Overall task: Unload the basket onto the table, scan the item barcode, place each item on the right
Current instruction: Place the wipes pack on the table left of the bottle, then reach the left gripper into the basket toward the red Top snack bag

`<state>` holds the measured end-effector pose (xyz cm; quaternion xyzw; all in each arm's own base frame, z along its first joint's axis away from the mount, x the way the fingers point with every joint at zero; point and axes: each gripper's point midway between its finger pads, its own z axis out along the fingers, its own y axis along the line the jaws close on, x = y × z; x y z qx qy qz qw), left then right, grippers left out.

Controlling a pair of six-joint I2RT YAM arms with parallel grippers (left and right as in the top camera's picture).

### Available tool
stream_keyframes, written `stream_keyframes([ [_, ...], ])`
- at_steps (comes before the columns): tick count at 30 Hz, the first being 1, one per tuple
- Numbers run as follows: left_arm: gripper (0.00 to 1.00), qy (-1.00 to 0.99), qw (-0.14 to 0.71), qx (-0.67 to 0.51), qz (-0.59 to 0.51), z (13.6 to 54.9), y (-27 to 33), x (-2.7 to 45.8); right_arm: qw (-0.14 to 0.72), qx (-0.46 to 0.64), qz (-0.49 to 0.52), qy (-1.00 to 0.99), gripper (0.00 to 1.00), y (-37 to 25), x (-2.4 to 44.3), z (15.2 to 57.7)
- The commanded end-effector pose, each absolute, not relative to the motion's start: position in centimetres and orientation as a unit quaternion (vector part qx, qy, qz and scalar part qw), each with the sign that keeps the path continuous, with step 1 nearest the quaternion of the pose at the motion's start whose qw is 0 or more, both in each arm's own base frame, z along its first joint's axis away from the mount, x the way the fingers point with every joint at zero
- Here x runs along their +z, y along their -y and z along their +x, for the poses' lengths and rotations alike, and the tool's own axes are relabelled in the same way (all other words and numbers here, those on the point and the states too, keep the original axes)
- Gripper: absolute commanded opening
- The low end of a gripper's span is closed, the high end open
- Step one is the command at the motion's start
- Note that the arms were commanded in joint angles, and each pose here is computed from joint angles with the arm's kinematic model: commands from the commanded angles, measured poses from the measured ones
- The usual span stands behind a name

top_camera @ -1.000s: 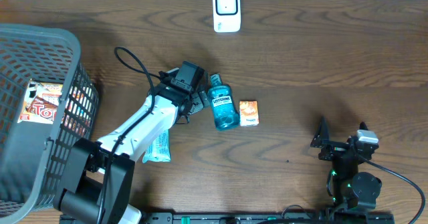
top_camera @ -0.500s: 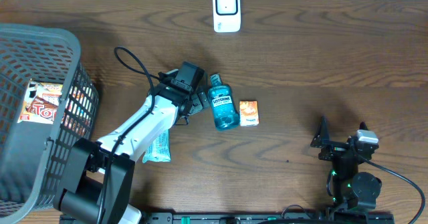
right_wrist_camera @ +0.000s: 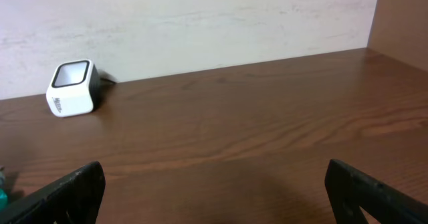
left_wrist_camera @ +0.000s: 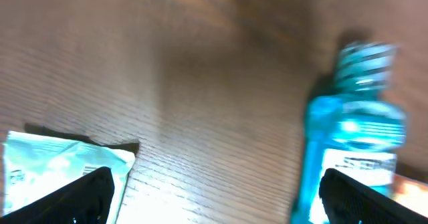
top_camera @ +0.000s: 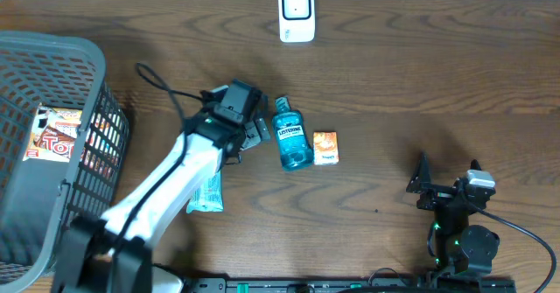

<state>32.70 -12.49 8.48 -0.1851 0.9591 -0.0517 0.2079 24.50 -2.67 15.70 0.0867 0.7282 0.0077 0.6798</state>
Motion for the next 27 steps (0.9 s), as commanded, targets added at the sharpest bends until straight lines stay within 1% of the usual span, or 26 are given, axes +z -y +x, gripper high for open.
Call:
stream_keyframes([
  [1,0.98,-0.949,0.250,-0.068,-0.177,32.7,12.1,11.6,0.679,0.010,0.090,-0.728,0.99,2.7,15.6,24.5],
  [12,0.98,-0.888,0.395,-0.166,-0.167,32.3,12.0,22.7,0.679,0.010,0.090,-0.728,0.99,2.7,15.6,24.5],
  [14,0.98,-0.868,0.427,-0.189,-0.168,32.1,11.9,25.2,0.679,0.010,0.090,-0.728,0.99,2.7,15.6,24.5],
  [15,0.98,-0.848,0.457,-0.210,-0.166,31.9,11.8,27.5,0.680,0.010,0.090,-0.728,0.99,2.7,15.6,24.5],
  [17,0.98,-0.825,0.493,-0.229,-0.156,31.6,11.7,30.2,0.680,0.010,0.090,-0.728,0.99,2.7,15.6,24.5],
  [20,0.98,-0.796,0.535,-0.246,-0.141,31.1,11.4,33.5,0.679,0.010,0.090,-0.728,0.99,2.7,15.6,24.5],
  [21,0.98,-0.779,0.560,-0.252,-0.129,30.7,11.2,35.6,0.679,0.010,0.090,-0.728,0.99,2.7,15.6,24.5],
  [27,0.98,-0.744,0.614,-0.248,-0.091,29.3,10.5,40.5,0.680,0.010,0.090,-0.728,0.99,2.7,15.6,24.5],
])
